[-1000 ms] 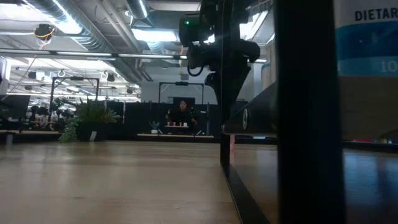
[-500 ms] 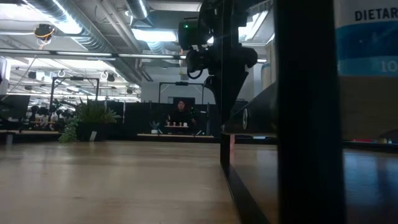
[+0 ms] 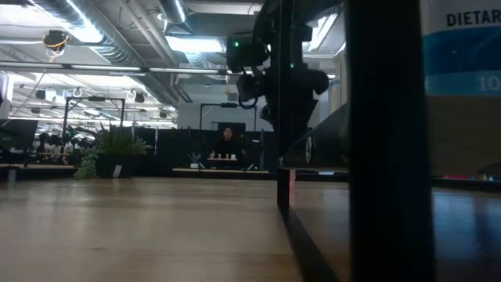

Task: Pick and place medicine bottles onto shelf by color
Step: Put the top pink pill bottle on the shelf

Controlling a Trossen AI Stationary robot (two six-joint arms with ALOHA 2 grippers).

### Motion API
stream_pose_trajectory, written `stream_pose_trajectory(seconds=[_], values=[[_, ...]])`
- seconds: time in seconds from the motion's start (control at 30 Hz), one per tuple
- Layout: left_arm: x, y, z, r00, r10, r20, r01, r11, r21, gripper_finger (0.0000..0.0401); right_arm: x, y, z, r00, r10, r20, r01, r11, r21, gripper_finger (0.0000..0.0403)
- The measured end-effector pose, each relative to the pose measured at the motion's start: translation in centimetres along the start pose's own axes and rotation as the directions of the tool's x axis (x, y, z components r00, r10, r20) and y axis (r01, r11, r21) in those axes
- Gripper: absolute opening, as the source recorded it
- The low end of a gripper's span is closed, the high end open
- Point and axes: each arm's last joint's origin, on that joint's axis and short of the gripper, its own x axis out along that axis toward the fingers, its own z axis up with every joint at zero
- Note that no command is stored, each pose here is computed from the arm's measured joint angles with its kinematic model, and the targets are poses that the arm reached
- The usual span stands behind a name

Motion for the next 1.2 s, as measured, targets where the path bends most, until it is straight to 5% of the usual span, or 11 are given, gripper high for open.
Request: stream_pose_trajectory(seconds=[0.7, 1.2], values=[[0.0, 0.0, 0.0, 1.0, 0.0, 0.0, 0.0, 1.0, -0.004, 0.021, 2.2, -0.1, -0.3, 1.0, -0.004, 0.006, 0.004, 1.0, -0.025, 0.0236], [0.0, 0.0, 0.0, 1.0, -0.001, -0.001, 0.001, 1.0, -0.003, 0.021, 2.2, -0.1, -0.3, 1.0, -0.007, 0.01, 0.007, 1.0, -0.024, 0.0112]])
